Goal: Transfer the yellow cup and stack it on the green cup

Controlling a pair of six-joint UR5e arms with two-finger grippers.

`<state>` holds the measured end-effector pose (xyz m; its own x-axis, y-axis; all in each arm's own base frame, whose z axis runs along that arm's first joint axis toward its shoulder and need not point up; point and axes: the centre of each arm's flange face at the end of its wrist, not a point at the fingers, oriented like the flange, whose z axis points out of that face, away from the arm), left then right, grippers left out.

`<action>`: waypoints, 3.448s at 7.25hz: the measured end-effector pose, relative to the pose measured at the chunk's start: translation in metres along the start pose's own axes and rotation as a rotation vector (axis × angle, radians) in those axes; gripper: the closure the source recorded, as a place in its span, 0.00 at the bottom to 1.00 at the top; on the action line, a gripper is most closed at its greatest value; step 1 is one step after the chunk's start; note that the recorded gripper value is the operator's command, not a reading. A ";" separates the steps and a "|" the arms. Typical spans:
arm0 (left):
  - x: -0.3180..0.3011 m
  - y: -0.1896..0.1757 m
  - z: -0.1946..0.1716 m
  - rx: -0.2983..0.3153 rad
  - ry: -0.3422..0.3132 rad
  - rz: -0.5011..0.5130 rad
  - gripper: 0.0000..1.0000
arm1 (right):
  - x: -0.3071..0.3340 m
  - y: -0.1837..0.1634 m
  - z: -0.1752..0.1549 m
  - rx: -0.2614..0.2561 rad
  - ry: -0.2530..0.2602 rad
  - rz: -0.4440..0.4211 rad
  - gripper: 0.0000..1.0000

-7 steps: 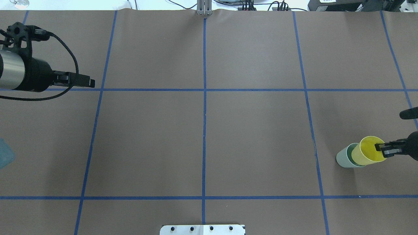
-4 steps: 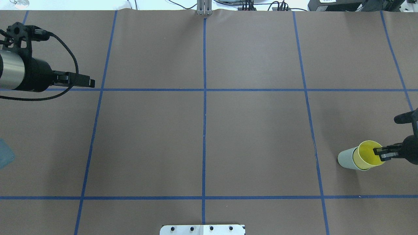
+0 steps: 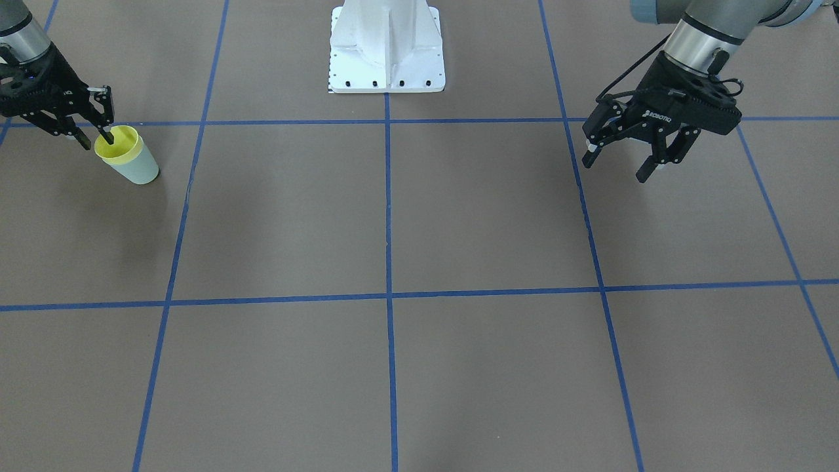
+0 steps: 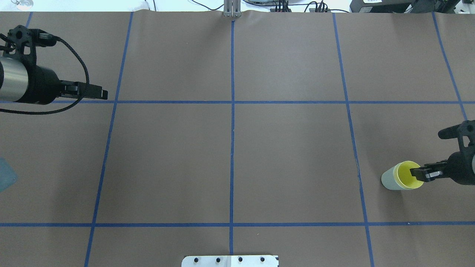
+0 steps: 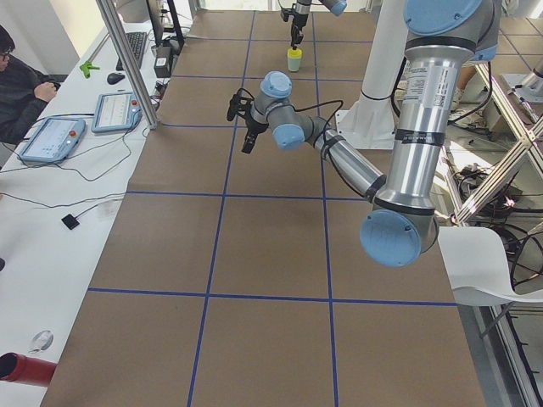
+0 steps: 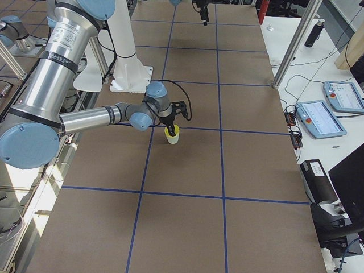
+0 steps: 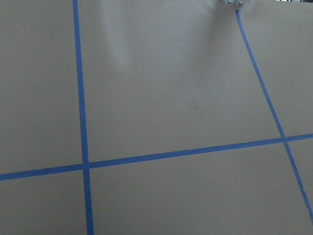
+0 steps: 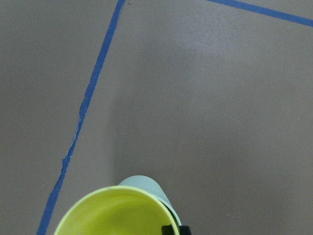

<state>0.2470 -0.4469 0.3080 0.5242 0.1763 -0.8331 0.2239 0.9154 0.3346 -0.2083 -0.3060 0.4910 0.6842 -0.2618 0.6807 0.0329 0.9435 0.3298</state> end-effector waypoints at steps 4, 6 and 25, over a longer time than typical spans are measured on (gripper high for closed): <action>-0.002 -0.001 0.002 -0.001 -0.006 -0.003 0.00 | 0.011 -0.025 -0.017 0.068 -0.004 0.039 0.00; -0.024 -0.016 -0.007 -0.009 -0.026 0.011 0.00 | 0.040 -0.045 -0.024 0.102 0.048 0.084 0.00; -0.457 0.016 -0.115 -0.377 -0.320 0.016 0.00 | 0.295 -0.115 -0.073 -0.124 0.035 0.304 0.00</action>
<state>-0.0828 -0.4709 0.6435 0.7643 0.1259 -0.6325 -0.0681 0.9910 0.1150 0.0433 -0.4770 0.6060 0.7008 0.0408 0.7122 -0.0896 0.9955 0.0312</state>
